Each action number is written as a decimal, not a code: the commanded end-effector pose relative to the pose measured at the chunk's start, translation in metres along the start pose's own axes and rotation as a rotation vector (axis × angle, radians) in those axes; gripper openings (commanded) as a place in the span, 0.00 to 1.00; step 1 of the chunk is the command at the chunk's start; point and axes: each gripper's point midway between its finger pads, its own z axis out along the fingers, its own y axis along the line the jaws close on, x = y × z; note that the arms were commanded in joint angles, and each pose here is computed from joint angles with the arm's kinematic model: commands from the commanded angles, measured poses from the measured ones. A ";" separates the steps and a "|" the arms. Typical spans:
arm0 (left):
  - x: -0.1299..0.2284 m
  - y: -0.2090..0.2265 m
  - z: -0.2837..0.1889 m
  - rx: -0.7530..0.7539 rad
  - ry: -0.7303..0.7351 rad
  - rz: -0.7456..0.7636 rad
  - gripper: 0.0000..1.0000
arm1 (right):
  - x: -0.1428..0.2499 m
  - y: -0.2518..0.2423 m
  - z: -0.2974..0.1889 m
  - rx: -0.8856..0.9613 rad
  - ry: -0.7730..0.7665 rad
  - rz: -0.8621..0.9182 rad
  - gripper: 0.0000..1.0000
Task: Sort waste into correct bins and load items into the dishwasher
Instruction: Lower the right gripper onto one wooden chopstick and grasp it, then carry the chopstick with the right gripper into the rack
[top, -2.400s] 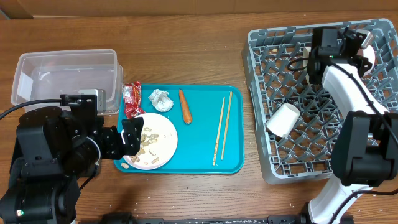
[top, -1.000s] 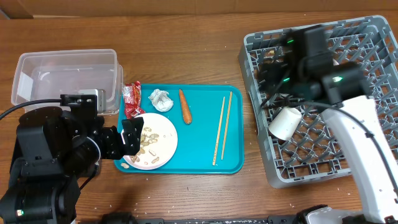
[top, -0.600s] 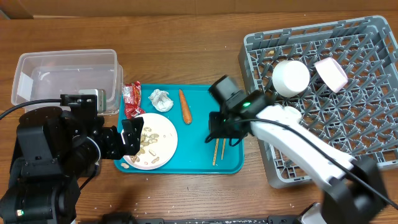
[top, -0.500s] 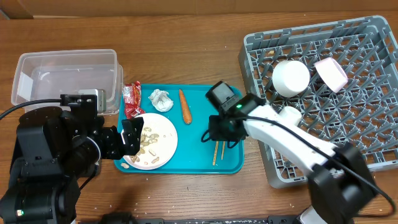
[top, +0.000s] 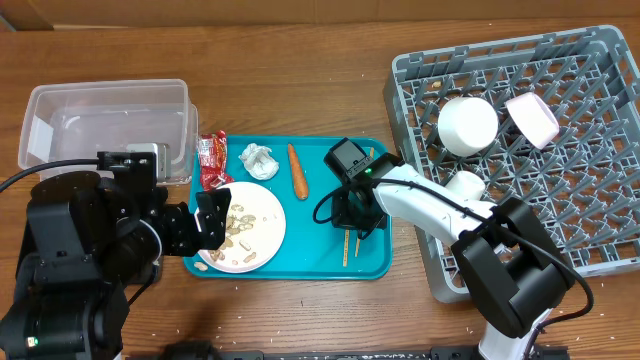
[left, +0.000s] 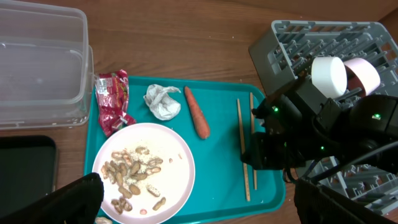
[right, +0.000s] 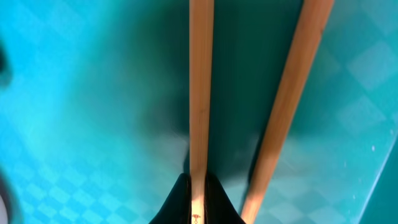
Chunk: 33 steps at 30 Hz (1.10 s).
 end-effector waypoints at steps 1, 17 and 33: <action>-0.005 0.000 -0.004 -0.009 -0.019 0.029 1.00 | -0.002 0.002 -0.006 0.010 0.001 -0.020 0.04; -0.005 0.000 -0.004 -0.009 -0.019 0.029 1.00 | -0.103 -0.048 -0.199 0.062 -0.562 -0.335 0.04; -0.005 0.000 -0.004 -0.009 -0.019 0.029 1.00 | -0.142 -0.127 -0.152 0.239 -0.452 -0.302 0.27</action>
